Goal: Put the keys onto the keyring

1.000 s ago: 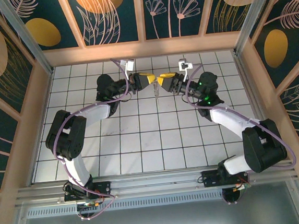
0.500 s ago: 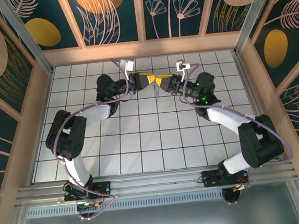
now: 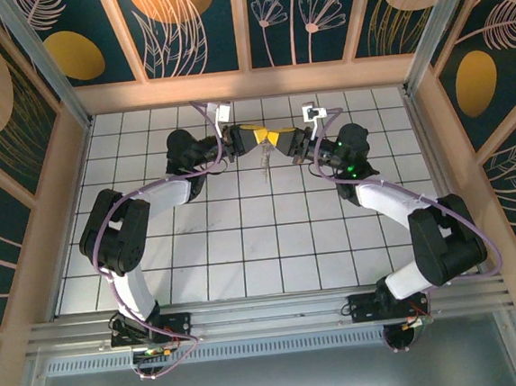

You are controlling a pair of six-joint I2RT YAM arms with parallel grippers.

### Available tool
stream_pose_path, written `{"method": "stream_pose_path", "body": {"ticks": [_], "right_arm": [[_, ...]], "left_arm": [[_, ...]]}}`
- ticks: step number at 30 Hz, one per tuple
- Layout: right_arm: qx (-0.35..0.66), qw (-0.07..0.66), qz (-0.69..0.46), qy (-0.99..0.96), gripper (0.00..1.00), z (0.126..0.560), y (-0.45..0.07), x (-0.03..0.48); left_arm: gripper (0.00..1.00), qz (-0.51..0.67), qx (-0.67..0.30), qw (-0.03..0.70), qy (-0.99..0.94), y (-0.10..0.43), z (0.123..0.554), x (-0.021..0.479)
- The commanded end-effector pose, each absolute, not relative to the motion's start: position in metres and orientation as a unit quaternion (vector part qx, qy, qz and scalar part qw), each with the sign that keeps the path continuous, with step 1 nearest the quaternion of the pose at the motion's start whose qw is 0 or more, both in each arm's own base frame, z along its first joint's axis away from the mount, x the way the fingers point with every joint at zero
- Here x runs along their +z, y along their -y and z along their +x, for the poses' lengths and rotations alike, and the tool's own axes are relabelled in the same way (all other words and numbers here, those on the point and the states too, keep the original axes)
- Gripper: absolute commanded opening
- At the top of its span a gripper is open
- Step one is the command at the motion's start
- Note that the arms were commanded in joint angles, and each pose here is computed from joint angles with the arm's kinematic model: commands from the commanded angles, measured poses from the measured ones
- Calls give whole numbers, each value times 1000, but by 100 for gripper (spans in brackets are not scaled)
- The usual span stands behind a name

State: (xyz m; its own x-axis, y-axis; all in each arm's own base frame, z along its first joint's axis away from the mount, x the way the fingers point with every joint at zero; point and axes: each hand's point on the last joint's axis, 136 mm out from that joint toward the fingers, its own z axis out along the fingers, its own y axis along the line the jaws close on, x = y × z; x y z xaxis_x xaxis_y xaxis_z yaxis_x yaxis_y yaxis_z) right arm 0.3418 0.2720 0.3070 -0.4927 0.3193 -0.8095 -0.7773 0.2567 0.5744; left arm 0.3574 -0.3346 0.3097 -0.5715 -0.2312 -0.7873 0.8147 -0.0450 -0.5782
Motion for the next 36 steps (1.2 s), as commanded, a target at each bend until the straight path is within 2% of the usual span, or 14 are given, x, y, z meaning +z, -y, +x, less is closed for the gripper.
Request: {"method": "stream_pose_path", "body": {"ticks": [1, 2, 5, 9, 19, 36], "right_arm": [[587, 493, -198, -610, 0, 342, -274, 330], [585, 493, -196, -613, 0, 343, -273, 329], [577, 493, -193, -622, 0, 349, -269, 325], [569, 486, -182, -638, 0, 363, -259, 316], [551, 463, -192, -667, 0, 386, -240, 313], [542, 349, -254, -721, 0, 408, -254, 259]], "left_arm": [[0, 260, -680, 396, -560, 337, 357, 316], [1, 256, -677, 398, -564, 338, 359, 316], [16, 249, -667, 407, -573, 338, 369, 316], [23, 242, -651, 416, -587, 337, 384, 317], [29, 251, -628, 418, -606, 327, 411, 326], [31, 324, -571, 354, -666, 320, 426, 266]]}}
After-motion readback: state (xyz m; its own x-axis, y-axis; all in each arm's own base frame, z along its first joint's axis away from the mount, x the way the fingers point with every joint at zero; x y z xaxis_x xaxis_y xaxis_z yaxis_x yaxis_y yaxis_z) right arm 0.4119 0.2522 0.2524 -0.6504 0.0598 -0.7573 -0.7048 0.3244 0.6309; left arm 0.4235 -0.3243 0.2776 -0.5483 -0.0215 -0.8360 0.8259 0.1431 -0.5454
